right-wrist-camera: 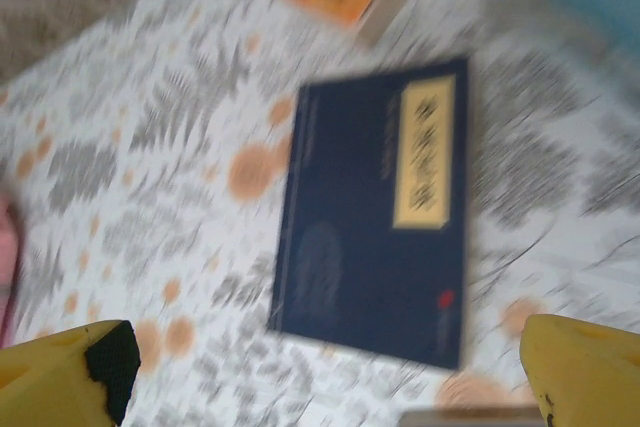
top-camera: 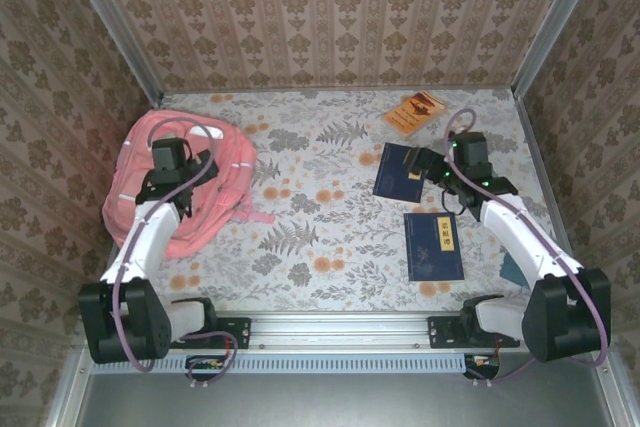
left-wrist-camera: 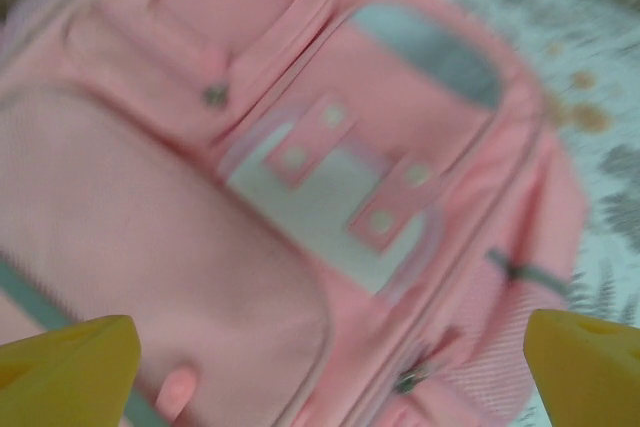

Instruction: Pack books, pencil case, and school supplies into a backpack

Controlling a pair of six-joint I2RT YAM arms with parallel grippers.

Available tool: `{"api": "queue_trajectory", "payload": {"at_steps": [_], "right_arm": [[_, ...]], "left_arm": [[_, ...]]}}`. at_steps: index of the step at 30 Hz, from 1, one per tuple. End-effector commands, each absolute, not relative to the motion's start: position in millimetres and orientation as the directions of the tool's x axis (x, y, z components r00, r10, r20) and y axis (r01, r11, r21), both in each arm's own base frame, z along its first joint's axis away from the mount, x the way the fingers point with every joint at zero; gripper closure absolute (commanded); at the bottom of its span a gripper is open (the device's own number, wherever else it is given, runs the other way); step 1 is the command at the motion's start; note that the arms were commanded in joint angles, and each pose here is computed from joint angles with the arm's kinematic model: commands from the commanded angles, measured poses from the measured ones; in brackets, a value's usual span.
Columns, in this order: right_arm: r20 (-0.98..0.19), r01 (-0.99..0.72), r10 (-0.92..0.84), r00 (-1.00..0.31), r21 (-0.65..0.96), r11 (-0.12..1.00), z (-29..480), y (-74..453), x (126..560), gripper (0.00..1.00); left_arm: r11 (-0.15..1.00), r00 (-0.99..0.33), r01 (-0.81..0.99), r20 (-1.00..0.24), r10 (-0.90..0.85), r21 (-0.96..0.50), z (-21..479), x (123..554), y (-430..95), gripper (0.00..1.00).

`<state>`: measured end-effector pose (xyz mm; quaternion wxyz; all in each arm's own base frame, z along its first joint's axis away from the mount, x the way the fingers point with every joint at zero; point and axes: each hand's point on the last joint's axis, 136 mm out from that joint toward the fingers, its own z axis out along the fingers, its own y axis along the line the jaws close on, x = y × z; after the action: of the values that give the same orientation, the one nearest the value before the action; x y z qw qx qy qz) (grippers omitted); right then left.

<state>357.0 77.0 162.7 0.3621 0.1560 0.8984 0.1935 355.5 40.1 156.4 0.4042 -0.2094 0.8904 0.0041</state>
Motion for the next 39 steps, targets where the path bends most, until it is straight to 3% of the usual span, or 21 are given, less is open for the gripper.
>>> {"api": "queue_trajectory", "payload": {"at_steps": [1, 9, 16, 27, 33, 39], "right_arm": [[-0.531, 0.05, 0.374, -0.761, 0.526, 0.849, 167, 122, 349, 0.01], [-0.458, -0.048, 0.249, -0.853, 0.544, 0.838, 136, 197, 342, 0.0], [-0.406, -0.046, 0.207, -0.89, 0.532, 0.845, 115, 226, 337, 0.0], [-0.42, 0.039, 0.237, -0.876, 0.429, 0.902, 110, 201, 334, 0.0], [-0.462, 0.074, 0.254, -0.85, 0.371, 0.926, 118, 178, 329, 0.0], [-0.471, 0.043, 0.248, -0.847, 0.403, 0.914, 124, 181, 333, 0.01]], "left_arm": [[0.841, -0.619, -0.46, -0.577, -0.533, -0.285, 125, 338, 40, 0.0], [0.837, -0.698, -0.429, -0.464, -0.546, -0.34, 93, 358, 29, 0.0], [0.845, -0.776, -0.372, -0.371, -0.51, -0.384, 65, 365, -9, 0.05], [0.91, -0.942, -0.088, -0.263, -0.208, -0.405, 36, 337, -195, 0.08], [0.896, -0.955, 0.066, -0.289, -0.071, -0.439, 66, 324, -263, 0.08], [0.894, -0.92, 0.134, -0.39, -0.049, -0.428, 132, 329, -248, 0.07]]}}
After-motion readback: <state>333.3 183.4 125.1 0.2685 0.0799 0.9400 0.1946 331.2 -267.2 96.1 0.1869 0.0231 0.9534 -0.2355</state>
